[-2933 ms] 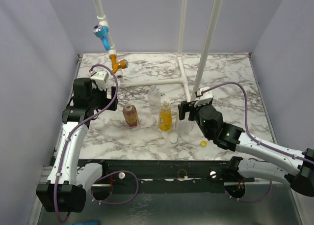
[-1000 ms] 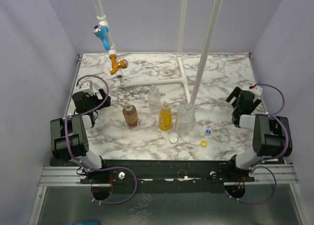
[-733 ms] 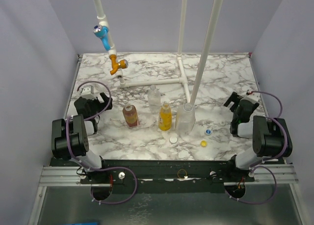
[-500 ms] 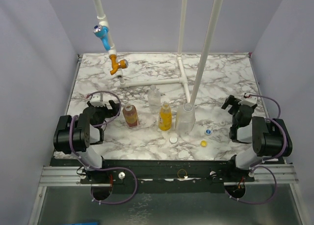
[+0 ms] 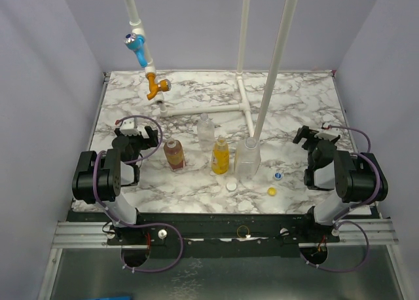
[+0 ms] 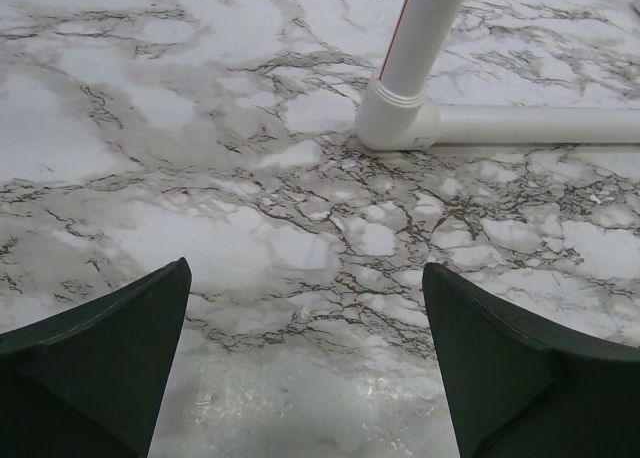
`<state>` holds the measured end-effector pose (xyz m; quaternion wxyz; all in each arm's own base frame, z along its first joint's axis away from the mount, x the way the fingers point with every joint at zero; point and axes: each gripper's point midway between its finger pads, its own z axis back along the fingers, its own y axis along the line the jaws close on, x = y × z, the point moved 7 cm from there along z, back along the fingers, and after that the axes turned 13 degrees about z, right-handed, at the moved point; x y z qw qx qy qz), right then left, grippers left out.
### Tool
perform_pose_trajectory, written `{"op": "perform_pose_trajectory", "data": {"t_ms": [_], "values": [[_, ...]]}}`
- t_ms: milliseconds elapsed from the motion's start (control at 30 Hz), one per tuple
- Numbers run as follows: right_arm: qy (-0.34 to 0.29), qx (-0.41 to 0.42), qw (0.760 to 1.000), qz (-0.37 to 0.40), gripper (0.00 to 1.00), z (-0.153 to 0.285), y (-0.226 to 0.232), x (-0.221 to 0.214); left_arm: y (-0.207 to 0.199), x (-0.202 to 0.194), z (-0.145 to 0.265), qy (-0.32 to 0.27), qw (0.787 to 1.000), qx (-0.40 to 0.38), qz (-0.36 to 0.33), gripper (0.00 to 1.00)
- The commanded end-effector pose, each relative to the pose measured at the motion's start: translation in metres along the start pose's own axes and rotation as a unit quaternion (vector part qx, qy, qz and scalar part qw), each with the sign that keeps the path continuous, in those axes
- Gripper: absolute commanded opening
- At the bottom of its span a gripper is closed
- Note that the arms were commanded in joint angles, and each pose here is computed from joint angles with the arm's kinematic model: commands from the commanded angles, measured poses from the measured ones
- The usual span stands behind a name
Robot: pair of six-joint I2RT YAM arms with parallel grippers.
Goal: Unscrew the bottle caps
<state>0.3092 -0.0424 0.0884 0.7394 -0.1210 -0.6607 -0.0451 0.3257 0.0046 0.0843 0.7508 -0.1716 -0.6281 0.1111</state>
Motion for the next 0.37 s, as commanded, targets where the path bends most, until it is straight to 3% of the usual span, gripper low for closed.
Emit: {"op": "perform_pose_trajectory", "data": {"t_ms": [0, 333], "values": [[-0.018, 0.015, 1.0, 0.007, 1.0, -0.0002, 0.0028, 0.0059, 0.0014, 0.002, 0.0002, -0.009, 1.0, 0.008, -0.008, 0.99], [-0.024, 0.016, 0.999, 0.013, 1.0, 0.0001, 0.0023, 0.0063, 0.0014, 0.0018, -0.0003, -0.008, 1.0, 0.009, -0.009, 0.99]]}}
